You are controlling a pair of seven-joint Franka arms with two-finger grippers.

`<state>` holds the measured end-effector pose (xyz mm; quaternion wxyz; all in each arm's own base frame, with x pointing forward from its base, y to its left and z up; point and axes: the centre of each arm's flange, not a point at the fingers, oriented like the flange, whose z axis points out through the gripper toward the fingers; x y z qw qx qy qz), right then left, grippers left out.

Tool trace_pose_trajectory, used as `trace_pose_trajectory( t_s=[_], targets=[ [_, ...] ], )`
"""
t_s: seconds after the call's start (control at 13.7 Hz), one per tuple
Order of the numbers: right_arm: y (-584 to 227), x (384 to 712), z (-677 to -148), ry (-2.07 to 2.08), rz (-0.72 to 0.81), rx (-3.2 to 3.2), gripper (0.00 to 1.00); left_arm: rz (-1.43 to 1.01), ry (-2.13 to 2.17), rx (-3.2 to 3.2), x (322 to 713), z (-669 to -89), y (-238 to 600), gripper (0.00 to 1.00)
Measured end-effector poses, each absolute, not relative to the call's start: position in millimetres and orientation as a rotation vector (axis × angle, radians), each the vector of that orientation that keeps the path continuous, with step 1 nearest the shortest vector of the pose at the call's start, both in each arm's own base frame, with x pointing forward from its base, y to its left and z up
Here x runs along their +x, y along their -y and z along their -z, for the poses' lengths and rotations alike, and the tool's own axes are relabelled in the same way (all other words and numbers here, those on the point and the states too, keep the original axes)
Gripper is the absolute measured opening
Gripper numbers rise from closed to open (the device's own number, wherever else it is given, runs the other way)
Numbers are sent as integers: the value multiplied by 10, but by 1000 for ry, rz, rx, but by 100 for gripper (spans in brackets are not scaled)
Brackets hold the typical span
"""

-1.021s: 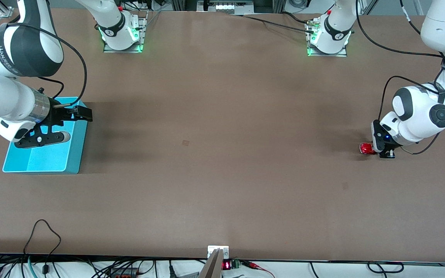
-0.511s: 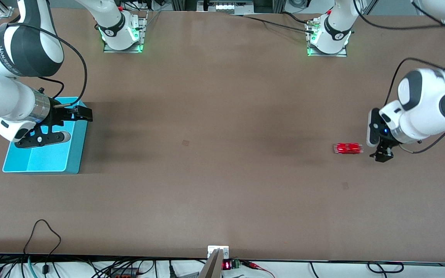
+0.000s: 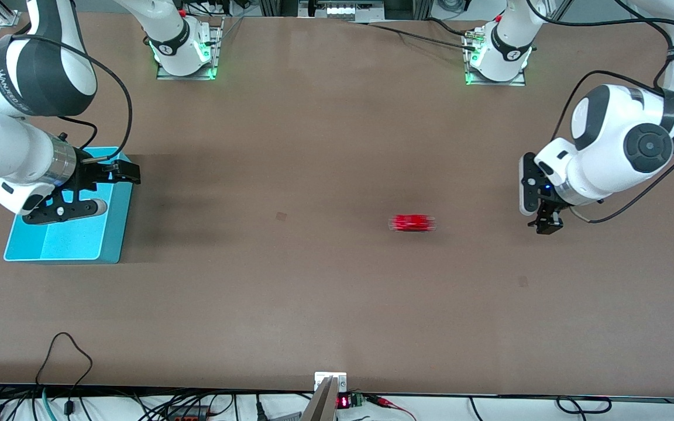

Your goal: Wind red beetle toy and store in blue box

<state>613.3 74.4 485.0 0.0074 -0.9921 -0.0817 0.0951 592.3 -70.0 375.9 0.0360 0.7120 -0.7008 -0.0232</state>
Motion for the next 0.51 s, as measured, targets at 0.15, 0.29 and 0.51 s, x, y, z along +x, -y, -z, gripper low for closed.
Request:
trace_pose_trajectory(
  t_s=[0.15, 0.29, 0.51],
  targets=[
    [-745, 6133, -4850, 256, -297, -3102, 100, 55, 1997, 2345, 5955, -3835, 777, 100],
    [-746, 6133, -4850, 256, -297, -3102, 100, 24, 1733, 2567, 6021, -3971, 817, 100],
    [-748, 6133, -4850, 257, -297, -3102, 100, -45, 1264, 2849, 6140, -4219, 801, 100]
  ],
)
